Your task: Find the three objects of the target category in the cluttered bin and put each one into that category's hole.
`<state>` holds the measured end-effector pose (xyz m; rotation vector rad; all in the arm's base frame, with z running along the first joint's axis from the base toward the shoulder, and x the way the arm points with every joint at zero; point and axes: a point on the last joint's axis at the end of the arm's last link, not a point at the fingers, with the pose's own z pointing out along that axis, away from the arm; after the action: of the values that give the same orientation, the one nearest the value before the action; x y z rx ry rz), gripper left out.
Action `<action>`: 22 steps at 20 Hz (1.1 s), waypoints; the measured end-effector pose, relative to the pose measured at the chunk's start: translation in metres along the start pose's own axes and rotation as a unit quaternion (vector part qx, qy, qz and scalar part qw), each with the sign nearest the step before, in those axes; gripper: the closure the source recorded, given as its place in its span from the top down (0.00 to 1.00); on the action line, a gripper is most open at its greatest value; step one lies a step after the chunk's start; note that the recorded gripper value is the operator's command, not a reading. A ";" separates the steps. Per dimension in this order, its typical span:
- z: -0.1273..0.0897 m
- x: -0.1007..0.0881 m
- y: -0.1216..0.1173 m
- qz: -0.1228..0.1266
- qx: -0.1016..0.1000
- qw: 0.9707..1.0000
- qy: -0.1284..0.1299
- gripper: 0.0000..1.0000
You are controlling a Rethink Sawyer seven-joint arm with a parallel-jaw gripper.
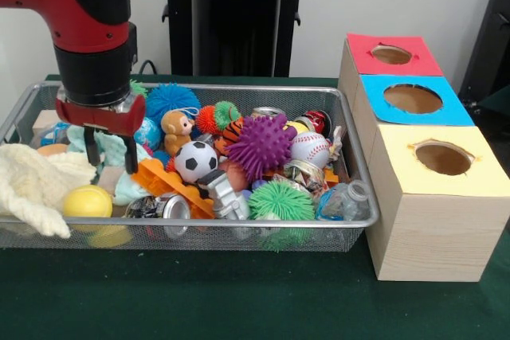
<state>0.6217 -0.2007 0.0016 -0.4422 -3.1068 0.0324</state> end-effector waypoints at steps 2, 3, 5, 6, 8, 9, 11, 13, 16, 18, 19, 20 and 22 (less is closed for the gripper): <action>0.001 0.000 0.000 -0.002 0.001 1.000 -0.003 1.00; 0.002 0.000 0.000 -0.004 0.001 1.000 -0.005 1.00; 0.003 0.000 -0.001 -0.006 0.003 1.000 -0.007 1.00; 0.003 0.000 -0.001 -0.007 0.003 1.000 -0.008 1.00; 0.004 0.000 -0.002 -0.010 0.005 1.000 -0.011 1.00; 0.005 0.001 -0.002 -0.012 0.007 1.000 -0.012 1.00; 0.007 0.001 -0.003 -0.016 0.008 1.000 -0.016 1.00; 0.010 0.001 -0.002 -0.019 0.008 1.000 -0.020 1.00; 0.016 0.002 0.000 -0.025 0.006 0.999 -0.030 1.00; 0.016 0.000 0.002 -0.027 0.006 0.999 -0.038 1.00; 0.016 0.000 0.003 -0.029 0.007 0.999 -0.041 1.00; 0.016 0.000 0.004 -0.031 0.008 0.999 -0.042 1.00; 0.016 0.000 0.006 -0.034 0.011 0.998 -0.044 1.00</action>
<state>0.6235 -0.1949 -0.0146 -0.3443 -3.2016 0.0886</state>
